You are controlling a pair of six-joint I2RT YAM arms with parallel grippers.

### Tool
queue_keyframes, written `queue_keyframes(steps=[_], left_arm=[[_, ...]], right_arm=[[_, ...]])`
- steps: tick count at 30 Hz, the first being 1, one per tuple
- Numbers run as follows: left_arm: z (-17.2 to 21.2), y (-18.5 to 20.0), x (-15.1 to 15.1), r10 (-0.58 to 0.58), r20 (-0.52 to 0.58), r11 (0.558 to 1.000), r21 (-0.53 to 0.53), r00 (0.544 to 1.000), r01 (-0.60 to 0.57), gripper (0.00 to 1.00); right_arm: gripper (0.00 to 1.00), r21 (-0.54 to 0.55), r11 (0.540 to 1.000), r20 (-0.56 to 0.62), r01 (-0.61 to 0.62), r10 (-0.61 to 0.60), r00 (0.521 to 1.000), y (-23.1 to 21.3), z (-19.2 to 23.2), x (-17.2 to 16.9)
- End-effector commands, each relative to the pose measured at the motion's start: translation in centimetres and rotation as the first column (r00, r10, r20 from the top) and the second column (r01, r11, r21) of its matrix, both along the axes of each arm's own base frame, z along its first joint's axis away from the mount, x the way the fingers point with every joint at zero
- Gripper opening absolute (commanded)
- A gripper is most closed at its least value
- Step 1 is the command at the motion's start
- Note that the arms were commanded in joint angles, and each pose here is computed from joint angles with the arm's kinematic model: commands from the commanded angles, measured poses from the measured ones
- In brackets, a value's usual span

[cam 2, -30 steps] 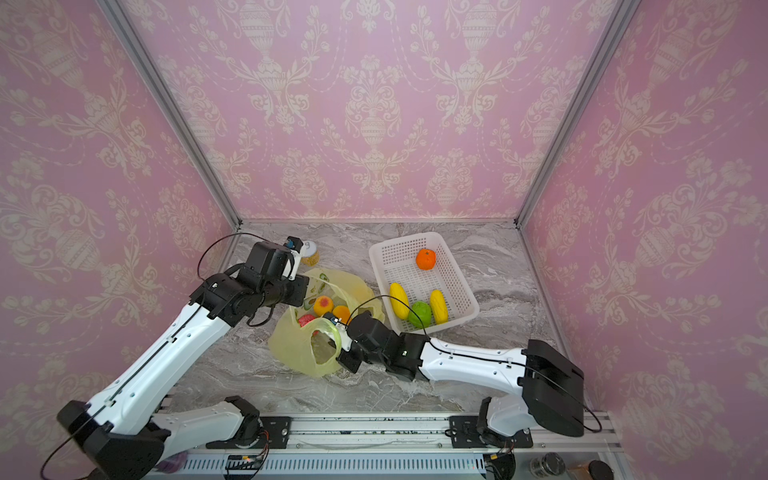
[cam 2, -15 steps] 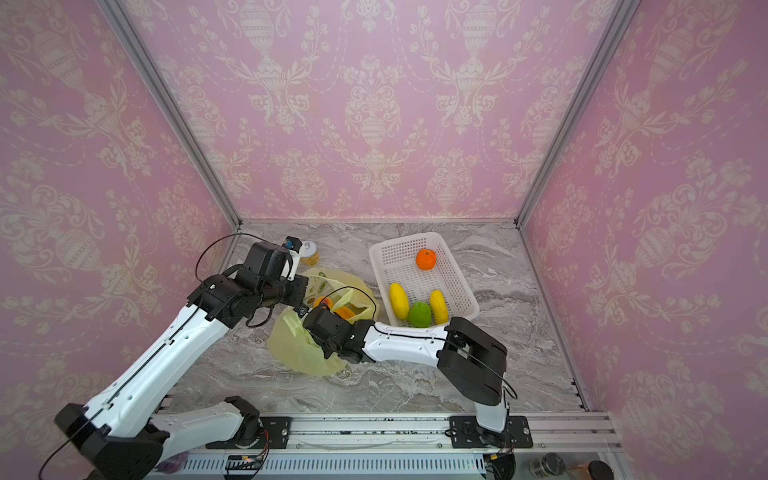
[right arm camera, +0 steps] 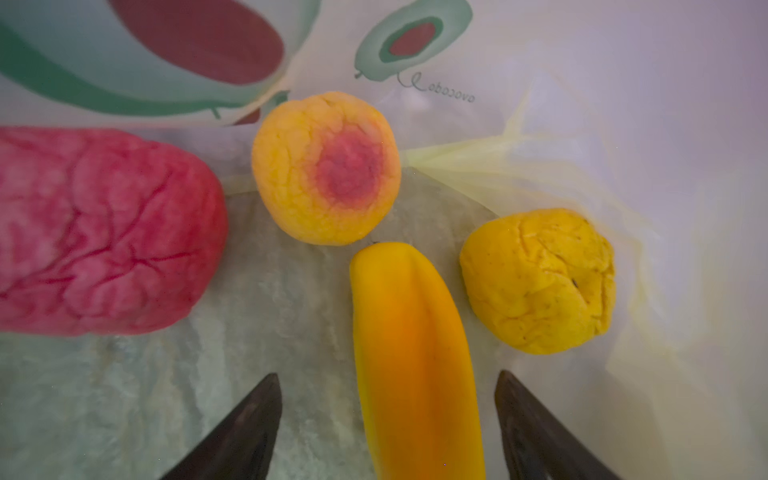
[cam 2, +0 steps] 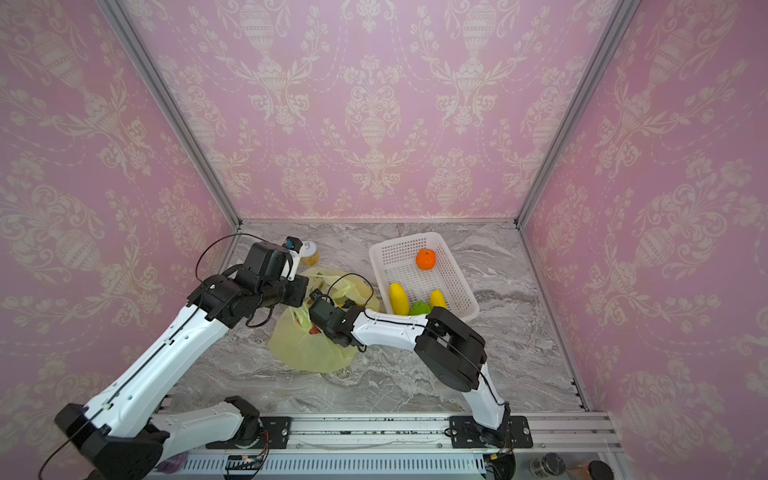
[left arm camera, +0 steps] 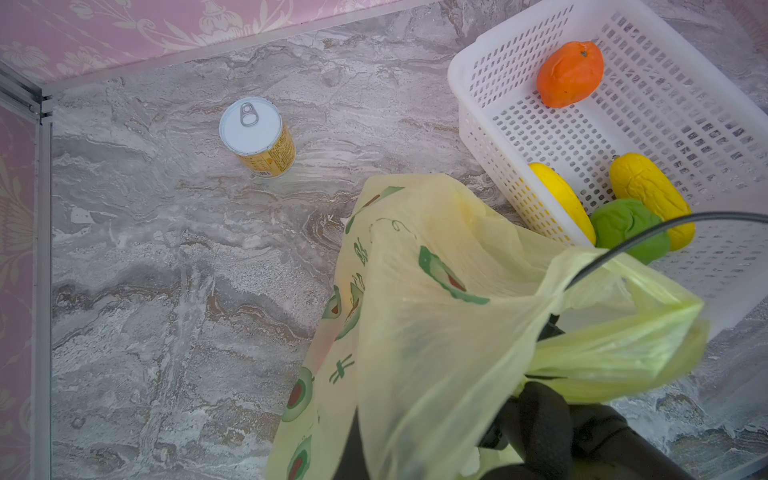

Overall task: Untie the knot of the plastic bag and take out the fruit
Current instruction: 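Grasp the long yellow fruit inside the bag with the right gripper, then lift the long yellow fruit out and carry it over the basket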

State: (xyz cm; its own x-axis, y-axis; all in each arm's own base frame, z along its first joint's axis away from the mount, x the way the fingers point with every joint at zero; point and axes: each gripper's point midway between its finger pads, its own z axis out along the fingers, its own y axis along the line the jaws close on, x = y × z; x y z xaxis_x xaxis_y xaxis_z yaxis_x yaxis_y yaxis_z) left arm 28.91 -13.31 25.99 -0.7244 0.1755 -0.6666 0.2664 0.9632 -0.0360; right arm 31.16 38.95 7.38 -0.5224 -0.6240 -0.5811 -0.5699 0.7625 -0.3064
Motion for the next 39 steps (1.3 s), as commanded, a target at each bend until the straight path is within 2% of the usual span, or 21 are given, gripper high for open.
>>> queue_keyframes(steps=[1, 5, 9, 15, 20, 26, 34, 39], left_arm=[[-0.2, 0.4, -0.5, -0.011, -0.007, 1.0, 0.003, 1.0, 0.011, 0.0], [-0.2, 0.5, -0.5, -0.006, -0.005, 1.0, 0.007, 1.0, 0.006, 0.0], [-0.5, 0.3, -0.4, -0.01, -0.016, 1.0, 0.008, 1.0, 0.011, 0.0], [-0.3, 0.6, -0.4, -0.001, -0.005, 1.0, 0.012, 1.0, 0.002, 0.0], [-0.4, 0.4, -0.5, -0.009, -0.013, 1.0, 0.007, 1.0, 0.009, 0.0], [-0.3, 0.4, -0.4, -0.007, -0.008, 1.0, 0.005, 1.0, 0.007, 0.0], [-0.3, 0.5, -0.5, -0.005, -0.007, 1.0, 0.007, 1.0, 0.005, 0.0], [-0.6, 0.2, -0.4, -0.012, -0.021, 1.0, 0.005, 1.0, 0.012, 0.0]], right_arm=[[0.87, -0.047, 0.997, -0.012, 0.067, -0.067, 0.998, -1.2, -1.3, 0.3], [0.91, -0.082, 0.994, -0.052, 0.077, -0.081, 0.995, -1.6, -3.4, 0.2], [0.9, -0.106, 0.991, -0.065, 0.085, -0.093, 0.994, -1.8, -4.6, 0.4], [0.74, -0.094, 0.993, -0.084, 0.073, -0.081, 0.993, -1.6, -4.5, 0.2], [0.54, -0.058, 0.997, -0.085, 0.058, -0.063, 0.994, -1.2, -3.7, 0.0], [0.42, -0.016, 0.999, -0.069, 0.043, -0.044, 0.997, -0.8, -1.9, 0.0], [0.27, 0.136, 0.991, 0.001, -0.015, 0.015, 1.0, -0.4, 3.8, -1.5], [0.18, 0.258, 0.963, 0.036, -0.075, 0.068, 0.997, -0.6, 7.1, -3.3]])
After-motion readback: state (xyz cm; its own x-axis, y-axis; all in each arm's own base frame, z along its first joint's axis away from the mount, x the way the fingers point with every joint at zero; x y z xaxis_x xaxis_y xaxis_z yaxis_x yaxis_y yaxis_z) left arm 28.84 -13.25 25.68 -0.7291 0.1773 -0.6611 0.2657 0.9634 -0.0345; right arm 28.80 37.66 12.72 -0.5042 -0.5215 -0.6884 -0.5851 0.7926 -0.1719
